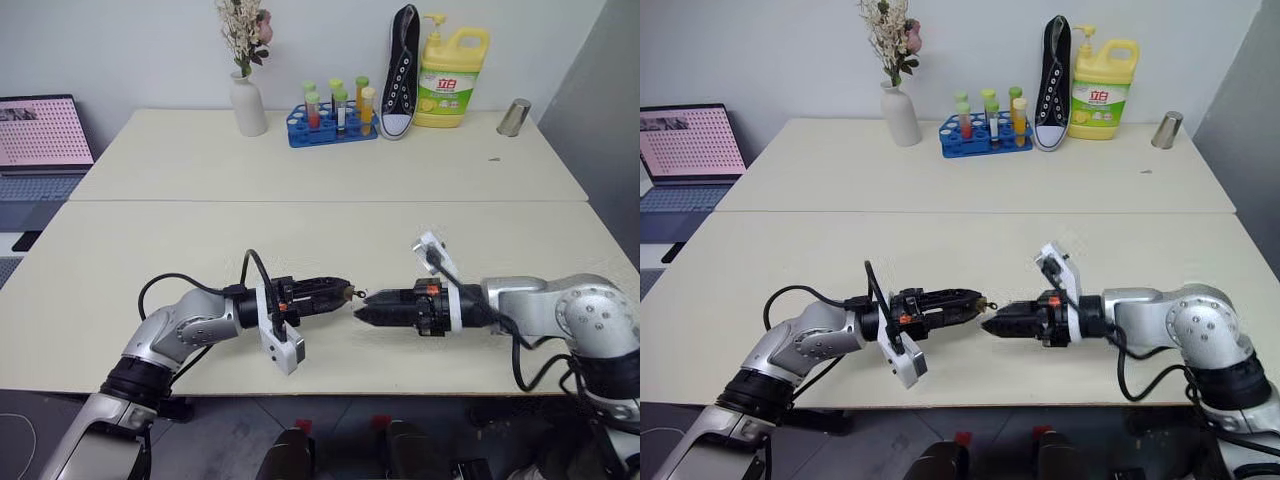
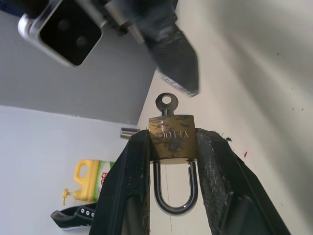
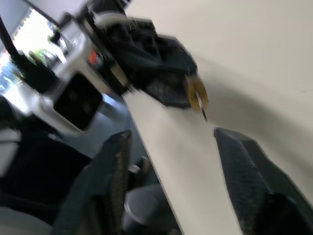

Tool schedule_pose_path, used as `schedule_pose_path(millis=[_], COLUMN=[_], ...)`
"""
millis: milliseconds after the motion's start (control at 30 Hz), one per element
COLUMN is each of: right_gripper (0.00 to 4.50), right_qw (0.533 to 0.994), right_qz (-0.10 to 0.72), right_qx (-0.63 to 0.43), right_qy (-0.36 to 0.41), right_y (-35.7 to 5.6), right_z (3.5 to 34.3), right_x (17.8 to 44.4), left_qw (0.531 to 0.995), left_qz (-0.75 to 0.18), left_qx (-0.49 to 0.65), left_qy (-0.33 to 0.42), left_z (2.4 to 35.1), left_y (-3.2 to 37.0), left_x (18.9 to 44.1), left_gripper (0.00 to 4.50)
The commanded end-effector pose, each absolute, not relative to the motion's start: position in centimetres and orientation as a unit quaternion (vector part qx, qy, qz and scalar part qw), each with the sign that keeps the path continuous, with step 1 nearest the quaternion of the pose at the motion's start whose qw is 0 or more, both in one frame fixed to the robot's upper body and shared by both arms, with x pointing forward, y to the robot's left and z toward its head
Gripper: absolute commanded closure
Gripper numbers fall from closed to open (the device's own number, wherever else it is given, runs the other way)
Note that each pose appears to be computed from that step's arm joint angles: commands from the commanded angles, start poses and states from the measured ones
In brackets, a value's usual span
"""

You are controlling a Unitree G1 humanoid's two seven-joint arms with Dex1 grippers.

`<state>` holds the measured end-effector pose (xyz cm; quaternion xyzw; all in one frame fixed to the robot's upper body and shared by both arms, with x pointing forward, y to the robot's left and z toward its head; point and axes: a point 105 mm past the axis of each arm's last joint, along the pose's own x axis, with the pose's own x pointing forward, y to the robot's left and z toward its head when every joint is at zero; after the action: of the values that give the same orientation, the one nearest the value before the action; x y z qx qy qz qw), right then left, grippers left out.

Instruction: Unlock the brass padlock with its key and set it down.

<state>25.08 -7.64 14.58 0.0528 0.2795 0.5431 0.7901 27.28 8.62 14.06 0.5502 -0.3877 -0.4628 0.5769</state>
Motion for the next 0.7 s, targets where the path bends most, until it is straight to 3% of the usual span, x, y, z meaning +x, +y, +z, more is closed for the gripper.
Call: schedule_pose_path(millis=[33, 233, 667, 700], right_gripper=[0.16, 0.00, 0.00, 0.38], right_qw=[0.811, 0.813, 0.804, 0.804], right_qz=[0.549, 0.562, 0.567, 0.567], right_qx=[-0.022, 0.000, 0.071, 0.072], right_qy=[0.201, 0.153, 0.163, 0.163], right_y=[-7.9, -6.8, -4.1, -4.1], right_z=[15.7, 16.8, 16.3, 16.3], right_x=[25.7, 25.6, 26.5, 26.5], left_qw=[0.581, 0.579, 0.576, 0.574], left_qz=[-0.459, -0.463, -0.465, -0.466], left_qx=[0.538, 0.534, 0.531, 0.532], left_qy=[-0.402, -0.408, -0.413, -0.413], left_z=[14.9, 15.0, 15.2, 15.1], left_y=[8.5, 8.2, 8.0, 8.0], left_x=[26.8, 26.6, 26.6, 26.5], left_gripper=[3.54, 3.54, 3.54, 3.54])
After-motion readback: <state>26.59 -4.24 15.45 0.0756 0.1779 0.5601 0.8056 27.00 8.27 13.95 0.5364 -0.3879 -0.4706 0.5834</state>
